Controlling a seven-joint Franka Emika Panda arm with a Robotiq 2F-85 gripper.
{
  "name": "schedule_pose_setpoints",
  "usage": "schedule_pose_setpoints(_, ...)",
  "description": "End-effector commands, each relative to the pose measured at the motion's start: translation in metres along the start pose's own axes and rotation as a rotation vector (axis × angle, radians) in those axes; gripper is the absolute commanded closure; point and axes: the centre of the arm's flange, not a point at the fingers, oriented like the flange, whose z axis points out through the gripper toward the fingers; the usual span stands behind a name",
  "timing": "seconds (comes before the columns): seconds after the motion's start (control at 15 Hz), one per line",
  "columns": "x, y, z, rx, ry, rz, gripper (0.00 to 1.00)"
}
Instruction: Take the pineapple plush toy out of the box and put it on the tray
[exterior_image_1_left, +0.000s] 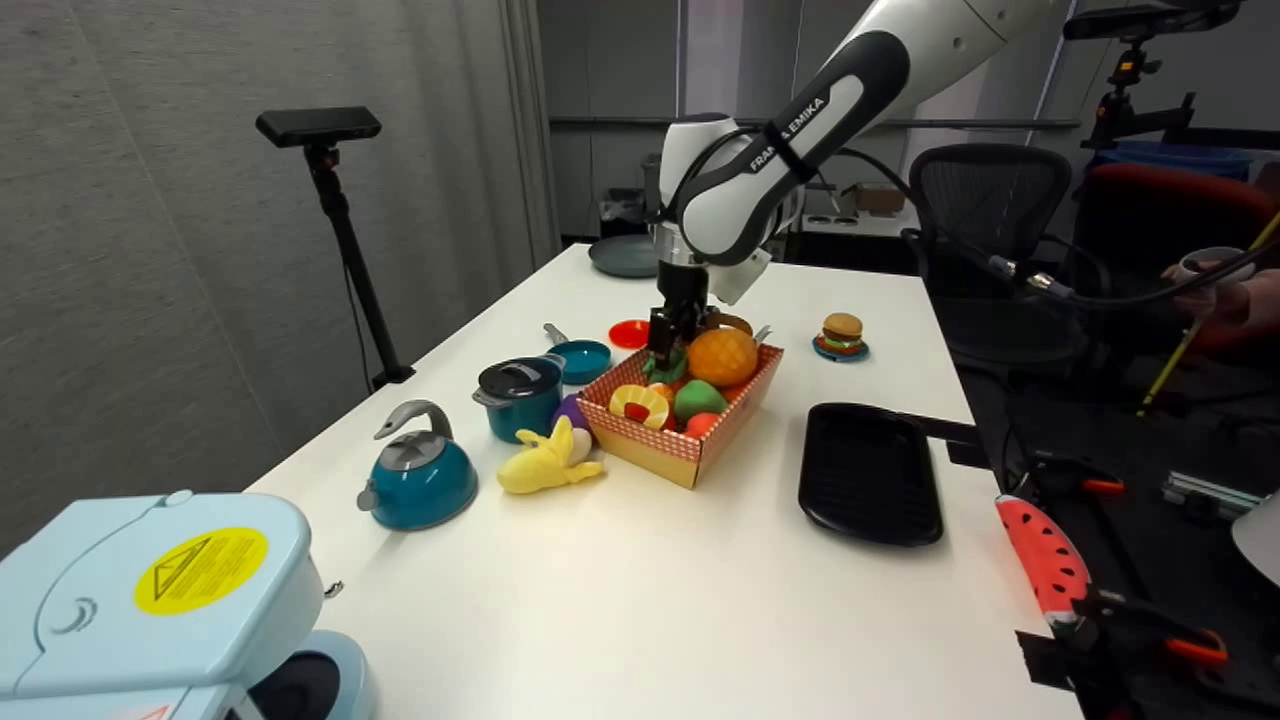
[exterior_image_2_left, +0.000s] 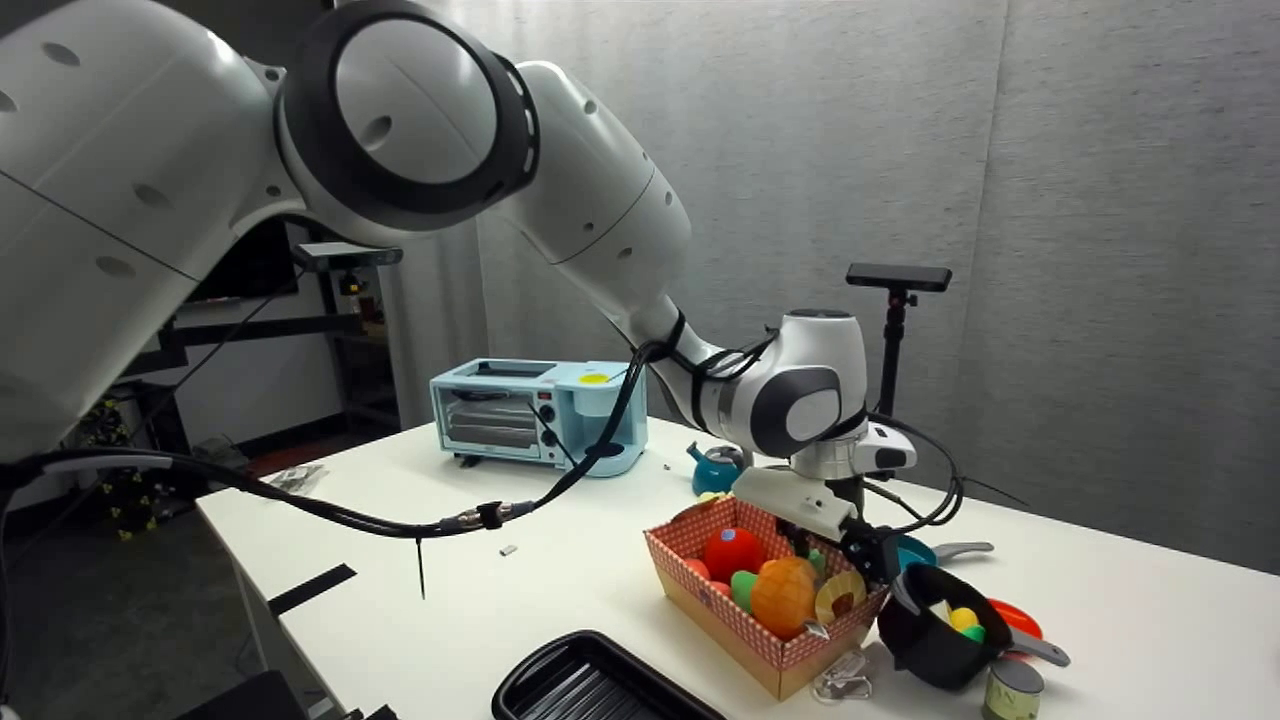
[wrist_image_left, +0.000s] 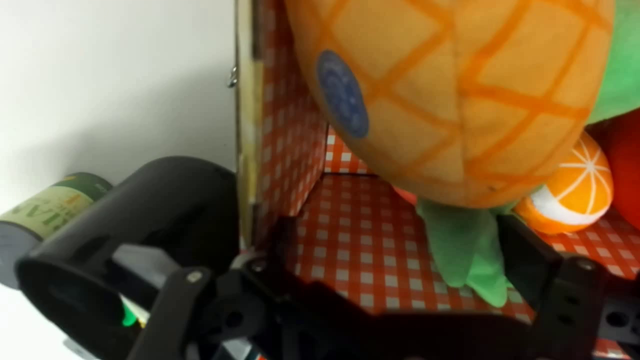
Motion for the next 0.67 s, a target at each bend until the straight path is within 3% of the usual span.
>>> schedule_pose_setpoints(0.0,-0.010,0.022,0.007,-0.037,-0.022,0.022,0.00)
schedule_pose_setpoints(0.6,-0.096,0.052,0.001,-0.057,-0.120,-0.161,0.00)
